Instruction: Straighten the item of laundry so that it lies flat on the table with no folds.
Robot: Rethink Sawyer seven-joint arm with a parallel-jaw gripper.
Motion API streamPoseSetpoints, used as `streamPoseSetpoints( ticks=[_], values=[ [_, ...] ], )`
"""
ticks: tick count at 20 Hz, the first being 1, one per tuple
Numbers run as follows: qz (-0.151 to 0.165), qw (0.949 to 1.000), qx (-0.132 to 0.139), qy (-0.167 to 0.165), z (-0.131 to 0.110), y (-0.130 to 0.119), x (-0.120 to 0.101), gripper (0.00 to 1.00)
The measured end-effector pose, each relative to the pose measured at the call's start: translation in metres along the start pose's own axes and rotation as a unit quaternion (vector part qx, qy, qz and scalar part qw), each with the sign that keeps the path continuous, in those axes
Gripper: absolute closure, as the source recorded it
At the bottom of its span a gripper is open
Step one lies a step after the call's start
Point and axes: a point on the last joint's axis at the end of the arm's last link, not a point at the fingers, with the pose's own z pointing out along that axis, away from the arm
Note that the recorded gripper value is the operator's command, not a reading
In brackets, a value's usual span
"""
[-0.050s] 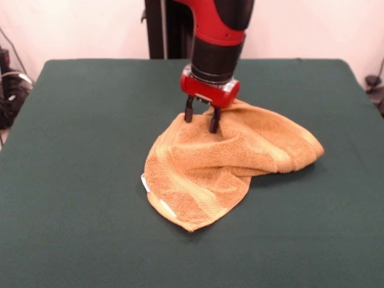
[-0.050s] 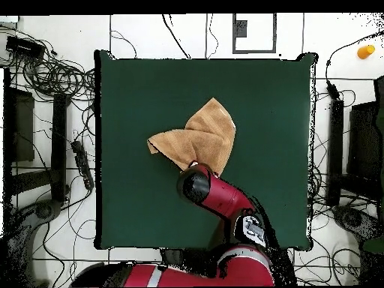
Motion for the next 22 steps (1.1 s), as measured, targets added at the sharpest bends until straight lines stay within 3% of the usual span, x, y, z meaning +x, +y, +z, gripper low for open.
streamPoseSetpoints(
  ticks=[7, 22],
  values=[
    [0.005, 0.9997, -0.001, 0.023, -0.012, 0.008, 0.011, 0.0],
    [0.063, 0.9954, -0.006, 0.073, -0.047, 0.039, 0.046, 0.0]
  ],
)
